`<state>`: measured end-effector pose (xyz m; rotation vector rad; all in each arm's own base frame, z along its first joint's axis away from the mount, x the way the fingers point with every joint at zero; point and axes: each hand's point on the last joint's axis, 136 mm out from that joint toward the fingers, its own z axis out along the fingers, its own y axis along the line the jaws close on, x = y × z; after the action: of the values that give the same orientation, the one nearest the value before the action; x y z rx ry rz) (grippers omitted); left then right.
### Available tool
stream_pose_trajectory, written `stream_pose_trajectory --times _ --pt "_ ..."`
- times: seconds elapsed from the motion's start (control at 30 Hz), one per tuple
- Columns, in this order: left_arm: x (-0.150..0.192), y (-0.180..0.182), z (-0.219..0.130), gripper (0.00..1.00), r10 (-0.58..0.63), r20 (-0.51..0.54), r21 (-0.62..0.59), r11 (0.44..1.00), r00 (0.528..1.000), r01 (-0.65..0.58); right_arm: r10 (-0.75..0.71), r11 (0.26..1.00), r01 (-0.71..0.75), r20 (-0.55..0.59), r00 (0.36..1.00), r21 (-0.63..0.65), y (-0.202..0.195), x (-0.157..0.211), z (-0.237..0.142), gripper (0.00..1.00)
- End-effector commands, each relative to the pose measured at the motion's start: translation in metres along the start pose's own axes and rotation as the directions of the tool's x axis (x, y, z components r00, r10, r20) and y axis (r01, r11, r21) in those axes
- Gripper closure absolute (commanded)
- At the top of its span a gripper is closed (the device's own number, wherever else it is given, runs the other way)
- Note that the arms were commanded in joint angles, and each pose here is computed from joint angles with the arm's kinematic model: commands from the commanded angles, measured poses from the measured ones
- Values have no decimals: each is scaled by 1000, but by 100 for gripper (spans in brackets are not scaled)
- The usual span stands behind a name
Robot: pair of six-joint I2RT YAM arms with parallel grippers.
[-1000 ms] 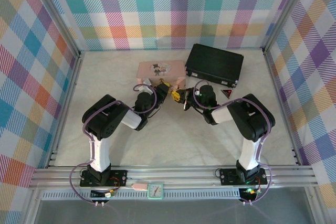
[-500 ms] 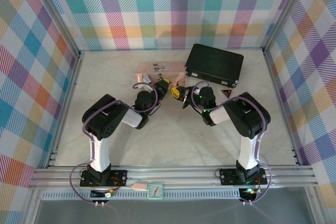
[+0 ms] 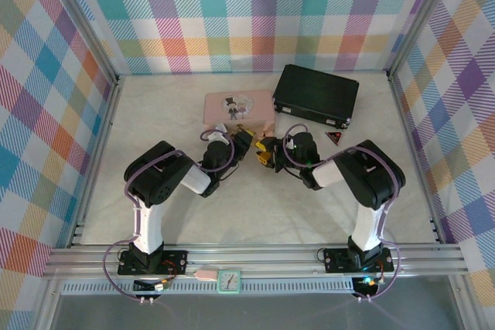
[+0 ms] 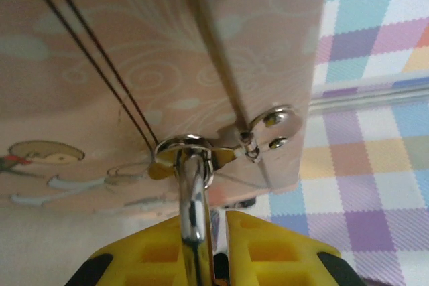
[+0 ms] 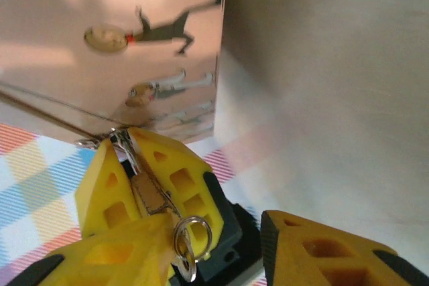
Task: Unlock the padlock with the key
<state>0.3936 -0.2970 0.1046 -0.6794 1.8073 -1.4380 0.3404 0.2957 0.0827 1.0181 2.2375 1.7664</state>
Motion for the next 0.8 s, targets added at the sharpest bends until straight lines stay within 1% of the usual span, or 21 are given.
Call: stream_pose_trajectory --times 0.0,0.07,0.2,0.37,0.5,0.57,0.6,0.63,0.73,0.77 --pt "43 -11 -7 100 -20 -150 33 999 988 25 -233 965 233 -15 972 118 -10 11 -13 57" --pt "46 0 -9 100 -39 -156 -12 999 987 37 -311 923 308 -21 950 229 -20 11 -27 55" --pt "52 24 -15 100 -58 -172 -103 994 983 41 -459 820 438 -34 888 368 -22 9 -54 51" --pt "66 51 -21 100 -42 -210 -206 979 977 -3 -574 717 548 -81 815 431 -17 11 -73 48" --pt "71 76 -28 100 -48 -225 -286 958 973 -19 -638 643 614 -122 760 458 -13 16 -80 47" --pt "73 82 -30 100 -53 -229 -305 952 972 -20 -672 601 648 -143 726 468 -10 19 -82 46" --pt "73 85 -32 97 -55 -231 -314 949 971 -21 -686 583 664 -153 711 468 -9 20 -82 46" --pt "73 86 -33 91 -55 -232 -319 947 971 -22 -699 565 677 -163 697 471 -8 22 -82 46" --pt "71 85 -36 64 -55 -226 -324 946 972 -22 -725 526 712 -192 661 465 -5 27 -79 45" --pt "71 84 -38 57 -53 -225 -328 944 973 -24 -734 510 725 -203 647 463 -5 28 -78 45"
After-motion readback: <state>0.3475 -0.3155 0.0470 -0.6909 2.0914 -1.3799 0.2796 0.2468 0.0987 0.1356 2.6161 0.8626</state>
